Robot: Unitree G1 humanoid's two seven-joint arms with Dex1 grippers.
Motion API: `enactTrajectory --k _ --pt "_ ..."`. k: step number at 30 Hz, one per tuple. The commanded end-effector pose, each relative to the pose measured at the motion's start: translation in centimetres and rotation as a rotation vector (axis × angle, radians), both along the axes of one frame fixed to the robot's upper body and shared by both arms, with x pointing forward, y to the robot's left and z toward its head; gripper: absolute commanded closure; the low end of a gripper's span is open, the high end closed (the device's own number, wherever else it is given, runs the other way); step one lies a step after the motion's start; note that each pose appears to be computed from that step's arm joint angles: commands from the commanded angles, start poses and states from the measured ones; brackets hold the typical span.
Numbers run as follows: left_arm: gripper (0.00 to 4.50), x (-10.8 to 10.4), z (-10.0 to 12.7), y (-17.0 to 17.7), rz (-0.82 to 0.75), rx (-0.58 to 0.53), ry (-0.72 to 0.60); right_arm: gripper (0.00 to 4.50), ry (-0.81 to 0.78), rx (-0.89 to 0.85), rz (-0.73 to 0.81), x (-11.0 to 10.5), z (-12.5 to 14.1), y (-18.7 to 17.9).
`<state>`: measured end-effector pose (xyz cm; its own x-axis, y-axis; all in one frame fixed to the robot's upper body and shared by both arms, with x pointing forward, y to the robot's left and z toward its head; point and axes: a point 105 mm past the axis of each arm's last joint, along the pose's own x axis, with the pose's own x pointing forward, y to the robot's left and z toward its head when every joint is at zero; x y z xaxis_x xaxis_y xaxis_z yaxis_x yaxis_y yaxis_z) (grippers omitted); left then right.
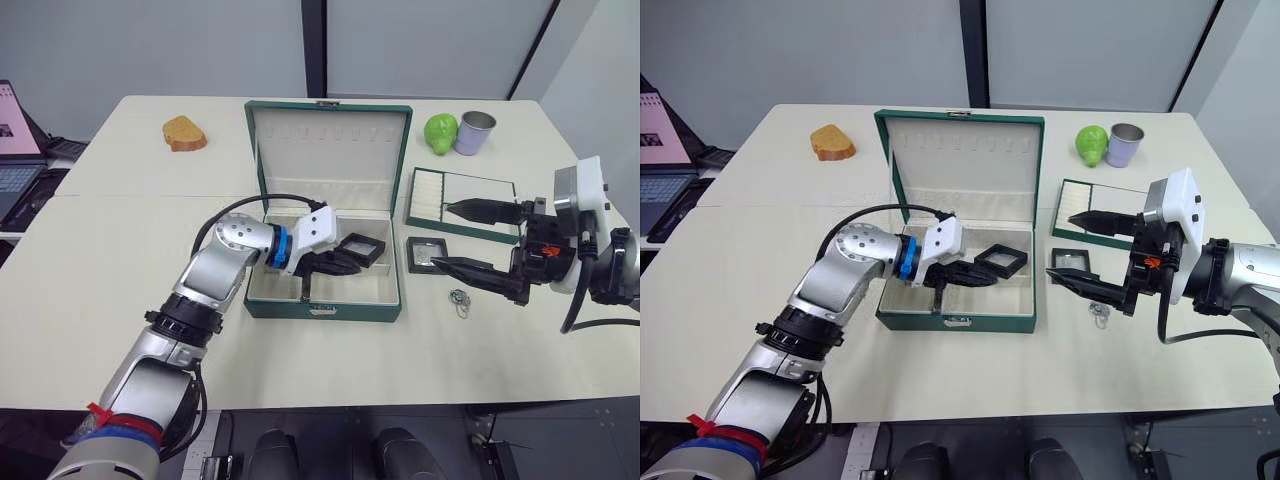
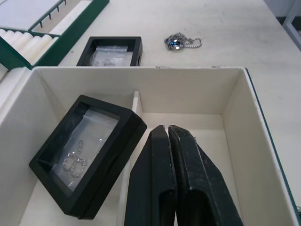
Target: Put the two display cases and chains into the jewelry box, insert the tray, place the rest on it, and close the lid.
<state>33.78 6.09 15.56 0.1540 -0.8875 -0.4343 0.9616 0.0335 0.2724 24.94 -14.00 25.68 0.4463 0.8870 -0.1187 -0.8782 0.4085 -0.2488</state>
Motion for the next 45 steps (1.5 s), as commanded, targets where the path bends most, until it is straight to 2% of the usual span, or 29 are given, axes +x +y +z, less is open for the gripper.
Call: enactTrajectory --k 1,7,22,45 --pt "4.46 0.4 0.9 -0.6 -0.002 -0.016 -0.055 0.00 -0.040 -0.007 0.010 -0.5 0.8 0.1" --pt "4.46 1.0 1.0 -1.3 0.021 -0.058 -0.066 0.00 -0.040 -0.005 0.011 -0.5 0.8 0.2" --pt "4.46 2.0 0.5 -1.8 0.056 -0.067 -0.080 0.00 -0.035 -0.006 0.012 -0.6 0.8 0.3" --pt "4.46 1.8 0.4 -3.0 0.055 -0.096 -0.072 0.00 -0.029 -0.003 0.007 -0.6 0.6 0.3"
